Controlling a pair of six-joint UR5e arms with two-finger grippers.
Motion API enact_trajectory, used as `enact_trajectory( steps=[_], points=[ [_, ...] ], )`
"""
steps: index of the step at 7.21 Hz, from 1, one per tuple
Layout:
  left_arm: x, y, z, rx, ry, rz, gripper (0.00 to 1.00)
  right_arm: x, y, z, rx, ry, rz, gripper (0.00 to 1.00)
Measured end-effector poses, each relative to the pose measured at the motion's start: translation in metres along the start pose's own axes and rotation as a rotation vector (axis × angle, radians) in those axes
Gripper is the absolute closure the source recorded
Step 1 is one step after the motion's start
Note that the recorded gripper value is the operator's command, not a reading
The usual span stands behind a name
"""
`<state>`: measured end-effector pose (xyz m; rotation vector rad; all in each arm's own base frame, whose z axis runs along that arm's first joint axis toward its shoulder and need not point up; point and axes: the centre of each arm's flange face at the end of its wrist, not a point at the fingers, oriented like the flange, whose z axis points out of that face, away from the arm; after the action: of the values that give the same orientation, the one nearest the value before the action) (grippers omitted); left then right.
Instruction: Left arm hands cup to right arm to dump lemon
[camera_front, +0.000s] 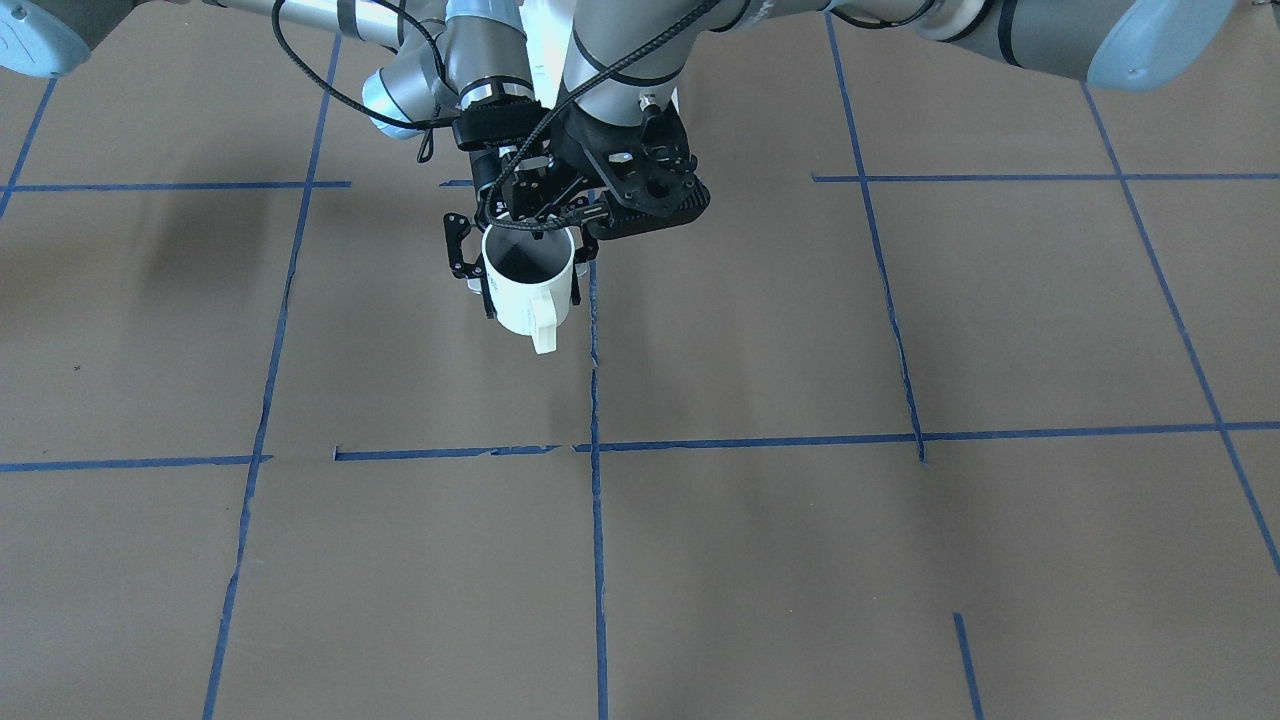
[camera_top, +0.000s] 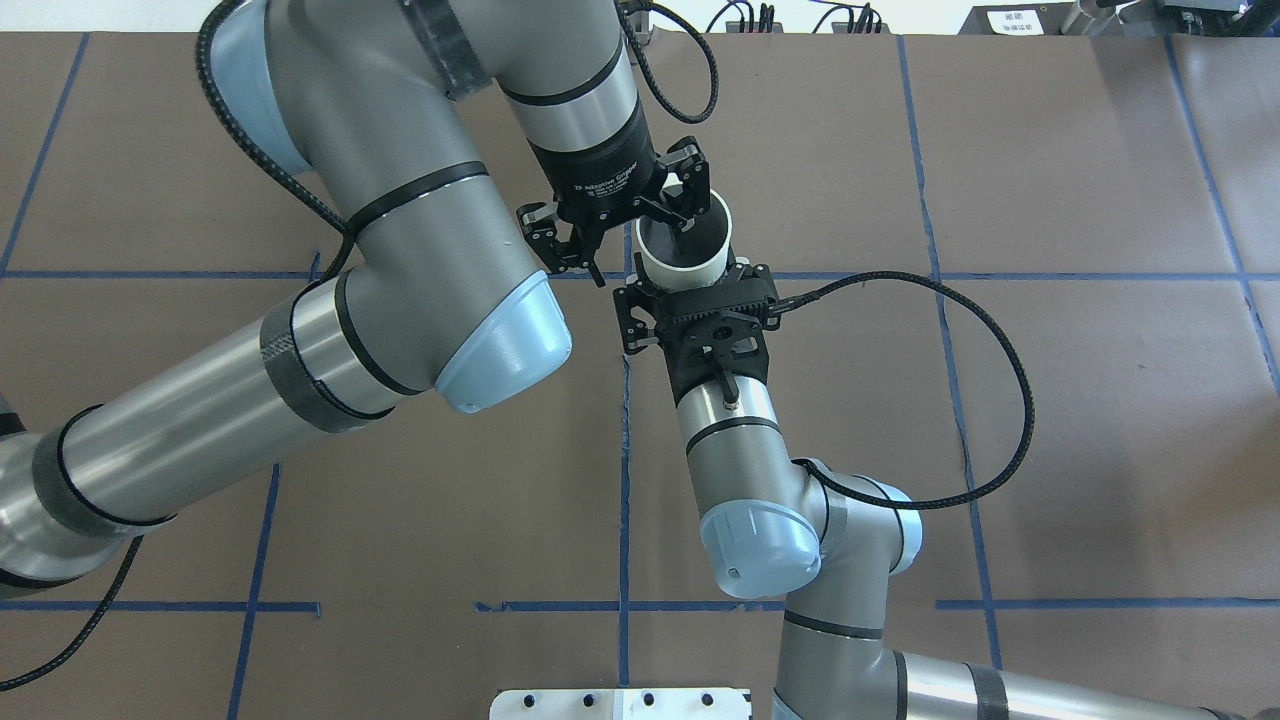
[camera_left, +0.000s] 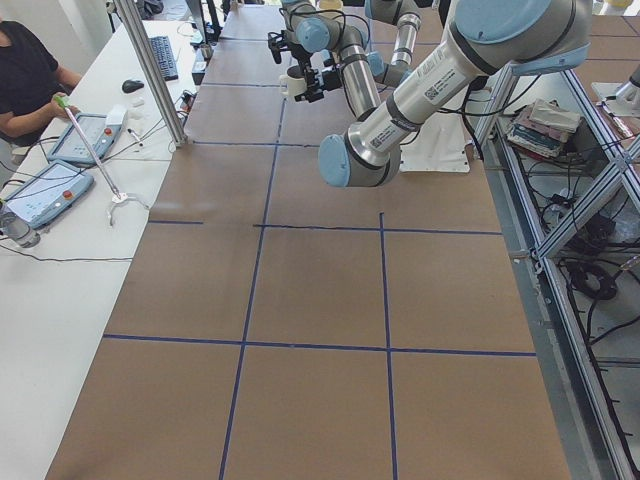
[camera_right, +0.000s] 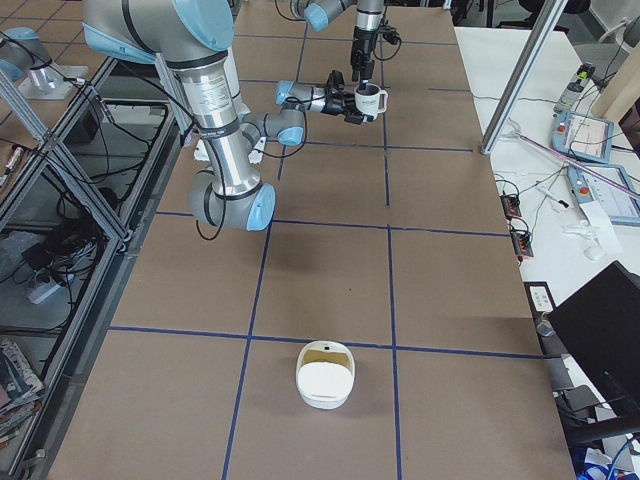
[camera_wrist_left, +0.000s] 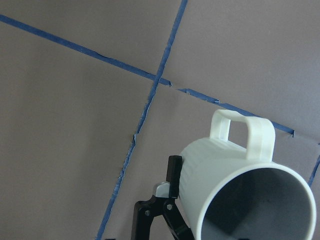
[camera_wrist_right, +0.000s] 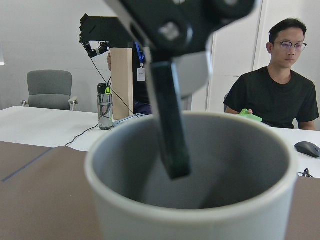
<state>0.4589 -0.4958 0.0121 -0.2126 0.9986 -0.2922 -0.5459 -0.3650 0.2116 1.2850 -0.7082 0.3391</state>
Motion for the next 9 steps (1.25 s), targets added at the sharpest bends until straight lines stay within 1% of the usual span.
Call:
enact_trajectory(
  steps=[1,2,3,4,5,7,9],
  points=[
    [0.005,-0.002,0.001,0.008,-0.004,-0.003,0.31,-0.001,0.000,-0.002,0.003,0.000,-0.013,0.68],
    [0.007,-0.004,0.002,0.012,-0.008,-0.004,0.38,-0.001,-0.001,-0.004,0.005,-0.003,-0.017,0.68],
    [0.007,-0.006,0.005,0.020,-0.014,-0.006,0.58,-0.001,-0.003,-0.006,0.006,-0.005,-0.016,0.68],
    [0.007,-0.008,0.006,0.033,-0.019,-0.007,0.99,-0.001,-0.005,-0.007,0.007,-0.007,-0.015,0.61],
    [0.007,-0.009,0.007,0.040,-0.021,-0.008,1.00,-0.001,-0.005,-0.007,0.007,-0.008,-0.016,0.55],
    [0.006,-0.010,0.007,0.045,-0.024,-0.009,1.00,-0.002,-0.008,-0.008,0.006,-0.014,-0.035,0.00],
    [0.007,-0.010,0.007,0.045,-0.029,-0.013,1.00,-0.002,-0.011,-0.010,0.005,-0.022,-0.057,0.00]
  ],
)
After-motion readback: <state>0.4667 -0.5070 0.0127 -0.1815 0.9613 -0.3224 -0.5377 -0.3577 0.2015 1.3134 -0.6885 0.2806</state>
